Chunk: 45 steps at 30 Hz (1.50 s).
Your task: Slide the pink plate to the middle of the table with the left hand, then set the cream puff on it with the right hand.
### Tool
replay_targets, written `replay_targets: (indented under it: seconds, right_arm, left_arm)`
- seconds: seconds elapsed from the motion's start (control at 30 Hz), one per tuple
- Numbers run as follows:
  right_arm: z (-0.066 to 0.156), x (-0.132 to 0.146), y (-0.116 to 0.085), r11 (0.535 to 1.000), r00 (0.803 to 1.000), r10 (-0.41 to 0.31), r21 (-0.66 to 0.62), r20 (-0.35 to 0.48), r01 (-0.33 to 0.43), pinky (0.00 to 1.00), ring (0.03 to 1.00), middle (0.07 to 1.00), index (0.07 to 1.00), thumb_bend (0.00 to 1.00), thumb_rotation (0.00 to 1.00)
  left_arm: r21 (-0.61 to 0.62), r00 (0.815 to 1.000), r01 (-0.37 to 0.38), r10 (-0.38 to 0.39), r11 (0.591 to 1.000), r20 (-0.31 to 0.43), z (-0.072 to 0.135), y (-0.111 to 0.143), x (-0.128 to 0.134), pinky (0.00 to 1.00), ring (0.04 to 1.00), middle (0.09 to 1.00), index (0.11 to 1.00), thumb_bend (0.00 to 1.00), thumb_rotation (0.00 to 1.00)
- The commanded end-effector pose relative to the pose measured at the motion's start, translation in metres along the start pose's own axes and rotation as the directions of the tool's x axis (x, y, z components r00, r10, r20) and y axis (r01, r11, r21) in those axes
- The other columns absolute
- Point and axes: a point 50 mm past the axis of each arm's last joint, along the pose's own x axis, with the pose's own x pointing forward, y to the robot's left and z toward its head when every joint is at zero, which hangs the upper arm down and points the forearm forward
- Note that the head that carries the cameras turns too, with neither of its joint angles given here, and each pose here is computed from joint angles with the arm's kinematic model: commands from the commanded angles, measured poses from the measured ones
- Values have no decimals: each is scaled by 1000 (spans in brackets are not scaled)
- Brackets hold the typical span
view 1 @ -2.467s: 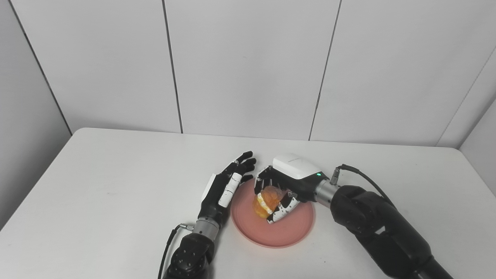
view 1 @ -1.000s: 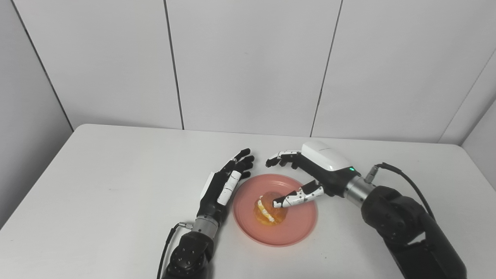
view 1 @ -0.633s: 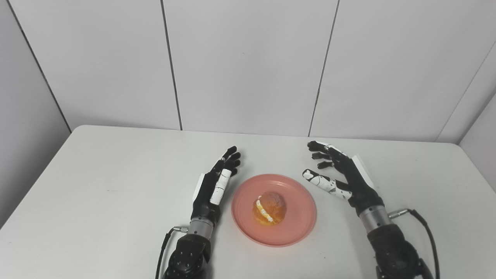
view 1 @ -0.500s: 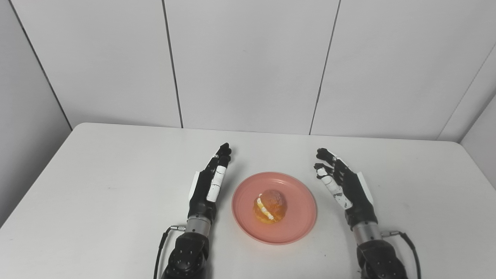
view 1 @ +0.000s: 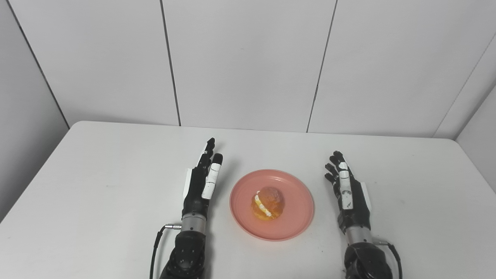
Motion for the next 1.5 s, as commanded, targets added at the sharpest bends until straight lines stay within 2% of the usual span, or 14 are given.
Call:
replay_targets:
  seconds: [0.0,0.33,1.17,1.47]
  right_arm:
    - [-11,-8,3,1000,1000,8,-8,3,-8,923,912,937,929,838,1000]
    - [-16,-10,3,997,1000,22,-70,5,-21,939,916,936,917,844,1000]
    - [-12,-9,2,999,1000,27,-38,-4,-27,895,913,942,915,883,1000]
    - [-7,-22,6,1000,999,31,6,-17,-30,907,914,950,919,884,994]
  left_arm:
    - [16,1000,-14,14,1000,21,3,1,2,968,980,965,923,781,1000]
    - [-12,1000,-10,10,1000,-11,2,3,2,999,1000,978,938,774,1000]
    - [-15,1000,7,-8,1000,-31,9,1,0,975,971,971,934,808,1000]
    - [-90,999,25,-29,996,-40,18,6,-14,1000,990,973,945,808,1000]
